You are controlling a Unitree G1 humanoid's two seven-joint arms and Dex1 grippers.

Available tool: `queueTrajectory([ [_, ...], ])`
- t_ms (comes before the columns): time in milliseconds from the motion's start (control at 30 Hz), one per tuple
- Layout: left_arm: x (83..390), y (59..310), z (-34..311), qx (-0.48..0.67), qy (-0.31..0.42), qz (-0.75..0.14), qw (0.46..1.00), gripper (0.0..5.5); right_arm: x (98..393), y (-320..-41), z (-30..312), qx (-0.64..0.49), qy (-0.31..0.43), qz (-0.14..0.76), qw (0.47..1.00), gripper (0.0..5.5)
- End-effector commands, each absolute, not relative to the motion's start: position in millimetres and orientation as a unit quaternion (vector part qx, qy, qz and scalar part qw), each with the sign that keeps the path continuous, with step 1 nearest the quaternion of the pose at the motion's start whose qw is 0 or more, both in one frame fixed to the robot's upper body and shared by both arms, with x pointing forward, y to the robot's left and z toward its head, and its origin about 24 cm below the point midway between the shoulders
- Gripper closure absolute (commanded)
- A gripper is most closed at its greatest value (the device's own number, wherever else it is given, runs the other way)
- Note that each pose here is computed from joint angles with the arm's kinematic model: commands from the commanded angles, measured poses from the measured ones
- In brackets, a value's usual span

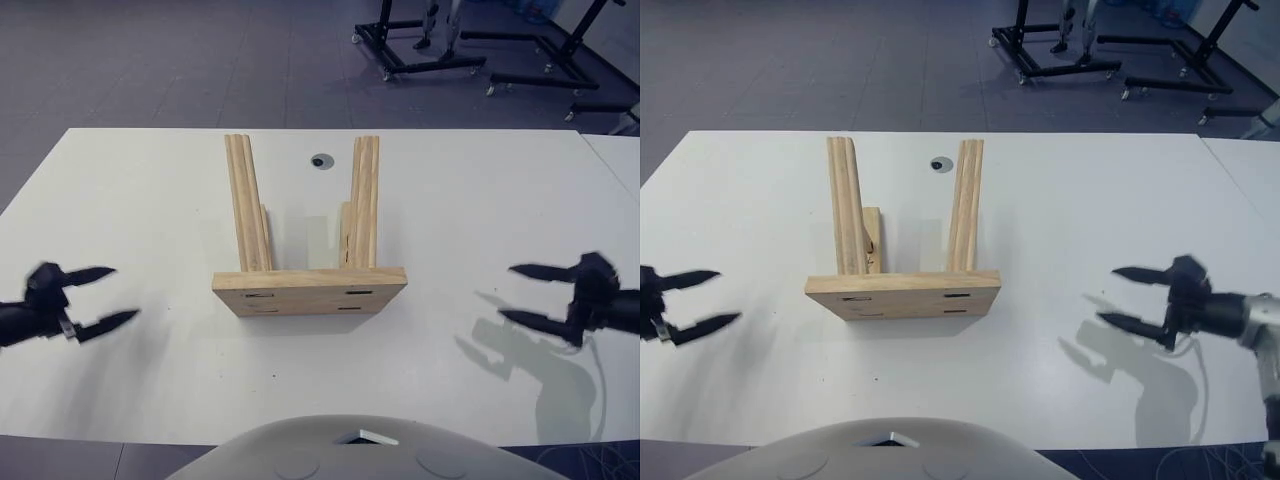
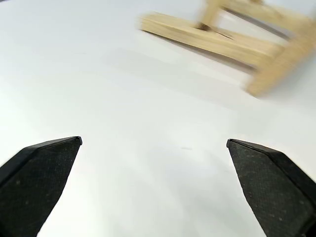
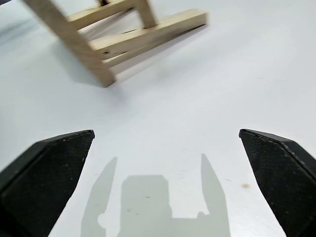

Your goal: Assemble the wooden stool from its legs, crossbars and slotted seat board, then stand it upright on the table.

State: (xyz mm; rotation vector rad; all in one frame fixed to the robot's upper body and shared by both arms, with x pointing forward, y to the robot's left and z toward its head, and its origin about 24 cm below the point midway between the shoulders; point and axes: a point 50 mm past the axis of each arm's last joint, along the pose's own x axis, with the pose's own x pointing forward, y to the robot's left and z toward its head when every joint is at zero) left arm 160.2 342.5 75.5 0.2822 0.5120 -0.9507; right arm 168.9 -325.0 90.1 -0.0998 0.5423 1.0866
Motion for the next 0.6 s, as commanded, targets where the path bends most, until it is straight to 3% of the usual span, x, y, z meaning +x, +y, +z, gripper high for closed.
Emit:
queueTrajectory([
  [33,157,260,58,0.188,0.171,-0.571,0.781,0.11,164,-241,67,-0.022,0.21,0.628,0.749,0.1],
  [200,187,230,47,0.173,0.139,-0.566,0.794,0.11,204,-201,48,0.019,0.18,0.617,0.766,0.1],
  [367,215,242,60,0.165,0.129,-0.531,0.821,0.11,218,-209,55,0.029,0.171,0.6,0.781,0.1],
  [600,214,229,75,0.072,0.137,-0.552,0.819,0.11,220,-198,62,0.058,0.165,0.61,0.772,0.1],
])
